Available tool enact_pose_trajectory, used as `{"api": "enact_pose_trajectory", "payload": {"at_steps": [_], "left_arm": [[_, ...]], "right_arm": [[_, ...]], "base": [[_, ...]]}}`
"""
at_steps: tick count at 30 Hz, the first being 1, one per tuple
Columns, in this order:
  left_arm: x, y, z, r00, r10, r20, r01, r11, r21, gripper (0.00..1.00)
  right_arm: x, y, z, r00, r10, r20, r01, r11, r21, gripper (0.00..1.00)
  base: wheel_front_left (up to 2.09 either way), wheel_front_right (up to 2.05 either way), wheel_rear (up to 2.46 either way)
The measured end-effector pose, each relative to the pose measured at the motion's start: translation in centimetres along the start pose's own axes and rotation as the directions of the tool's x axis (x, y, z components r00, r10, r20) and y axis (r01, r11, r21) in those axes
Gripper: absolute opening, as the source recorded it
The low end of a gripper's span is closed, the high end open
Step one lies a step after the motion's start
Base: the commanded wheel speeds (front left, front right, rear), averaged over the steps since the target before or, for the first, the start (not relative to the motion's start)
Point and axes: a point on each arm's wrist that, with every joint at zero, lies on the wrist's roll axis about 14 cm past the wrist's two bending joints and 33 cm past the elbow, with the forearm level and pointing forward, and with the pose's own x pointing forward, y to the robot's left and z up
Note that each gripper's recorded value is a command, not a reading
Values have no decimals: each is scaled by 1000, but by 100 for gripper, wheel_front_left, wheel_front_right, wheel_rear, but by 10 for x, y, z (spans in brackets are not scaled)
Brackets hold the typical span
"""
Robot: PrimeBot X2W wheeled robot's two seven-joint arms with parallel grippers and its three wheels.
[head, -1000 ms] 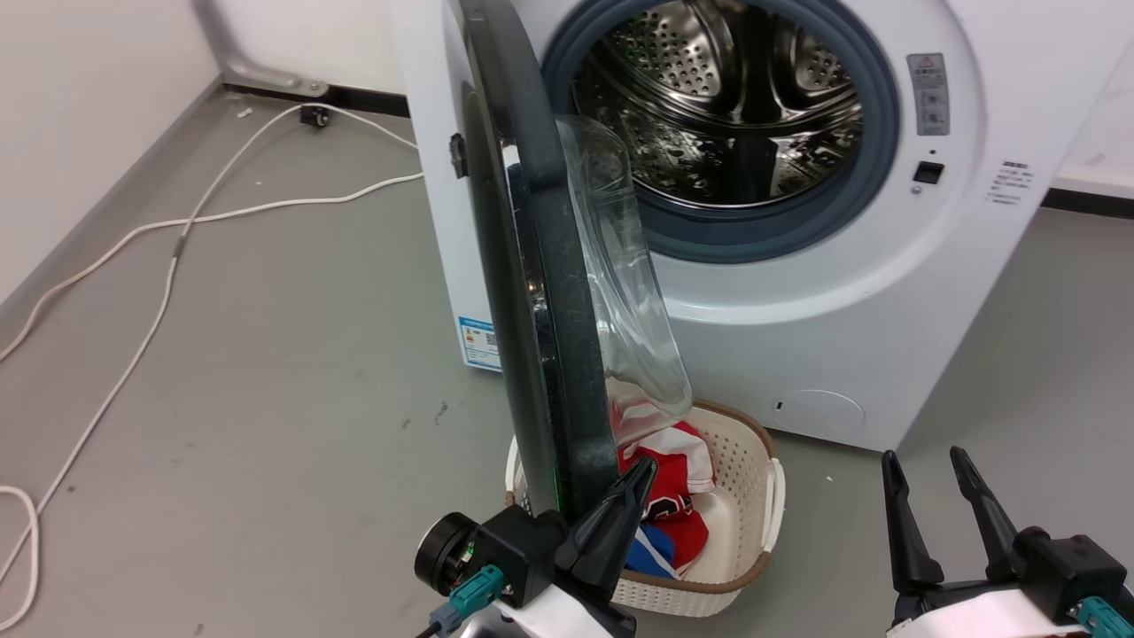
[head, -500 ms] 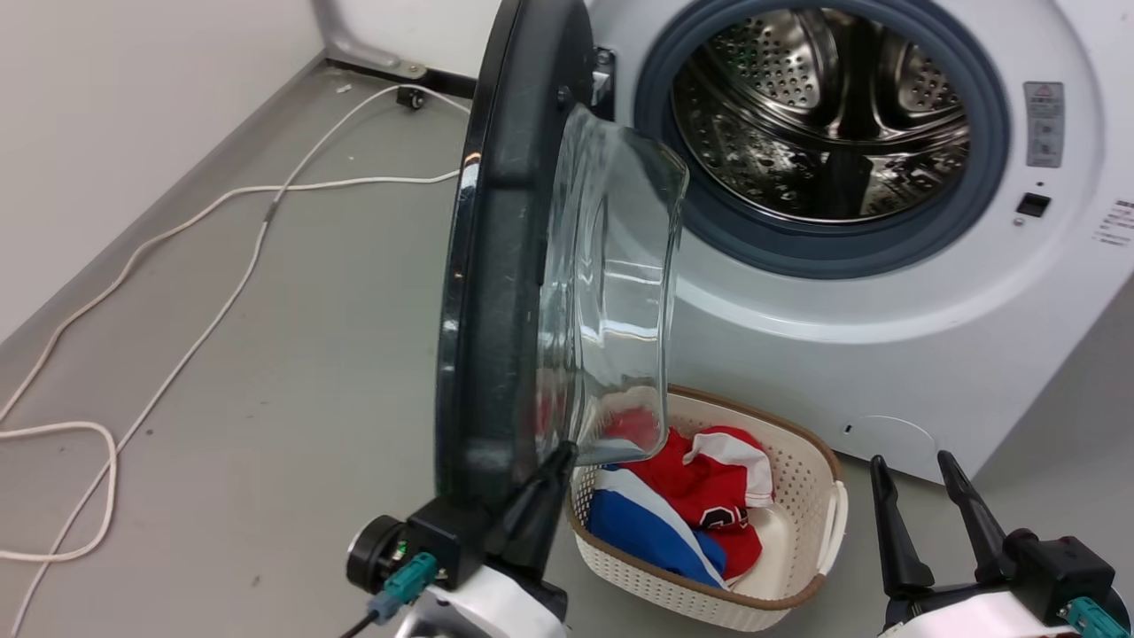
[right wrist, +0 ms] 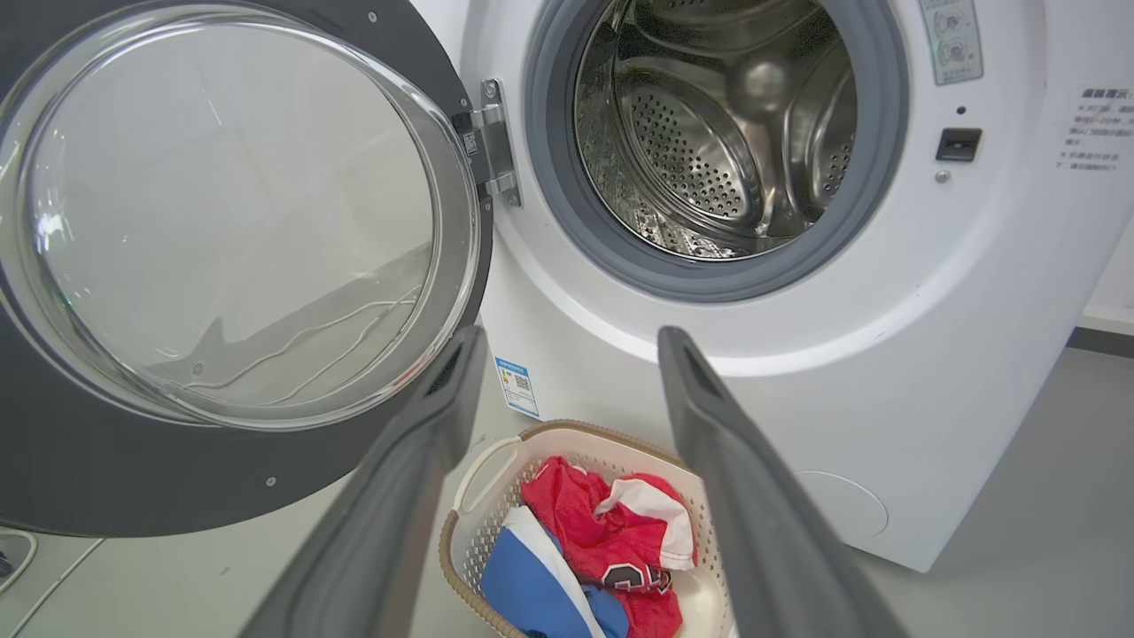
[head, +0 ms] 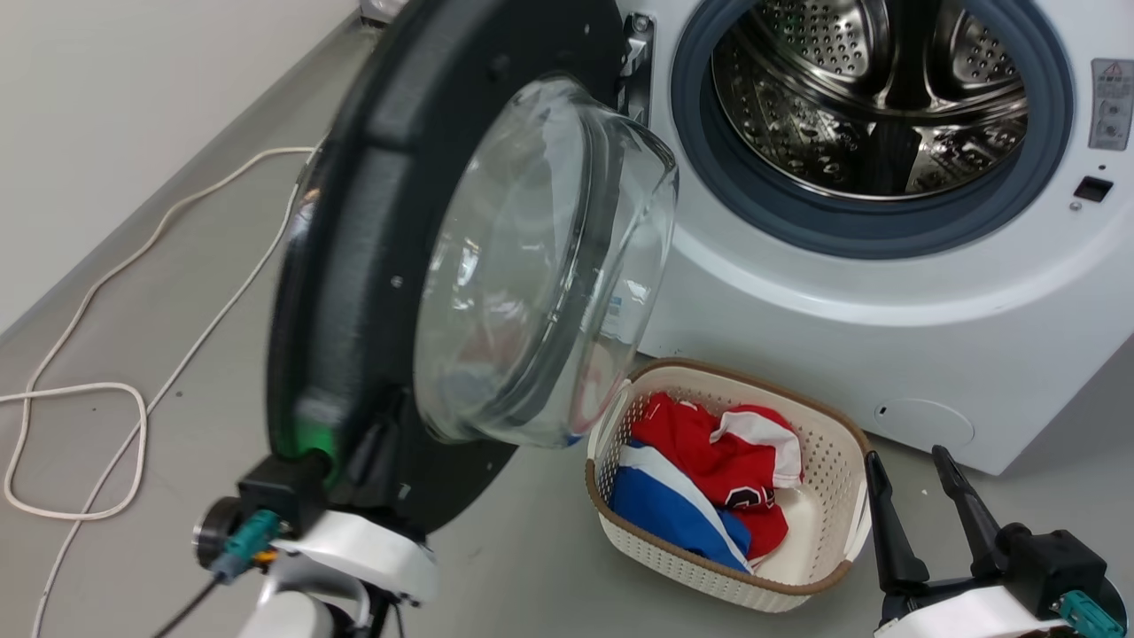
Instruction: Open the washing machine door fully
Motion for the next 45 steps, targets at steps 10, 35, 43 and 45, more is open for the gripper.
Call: {"api": "enact_pose_trajectory", "payload": {"at_steps": [10,35,43,45], "left_arm": [[14,59,7,991,135,0,-134,989,59,0],[20,102,0,971,238,-26,-236,969,75,0],[17,69,6,989,147,9,-147,987,62,0],[15,59,6,993,120,16,-121,991,54,0]], "right_arm": [[5,-8,-16,999,-13,-39,12,1000,-10,100],[5,-17,-25,998,-29,-64,26,999,-42,100],[-3,-17,-8,999,-42,-25,41,998,-51,100],[-7,-18,-2,999,-49,-12,49,998,-48,100]], "base": [[0,0,0],[0,0,0],[0,0,0],[0,0,0]]}}
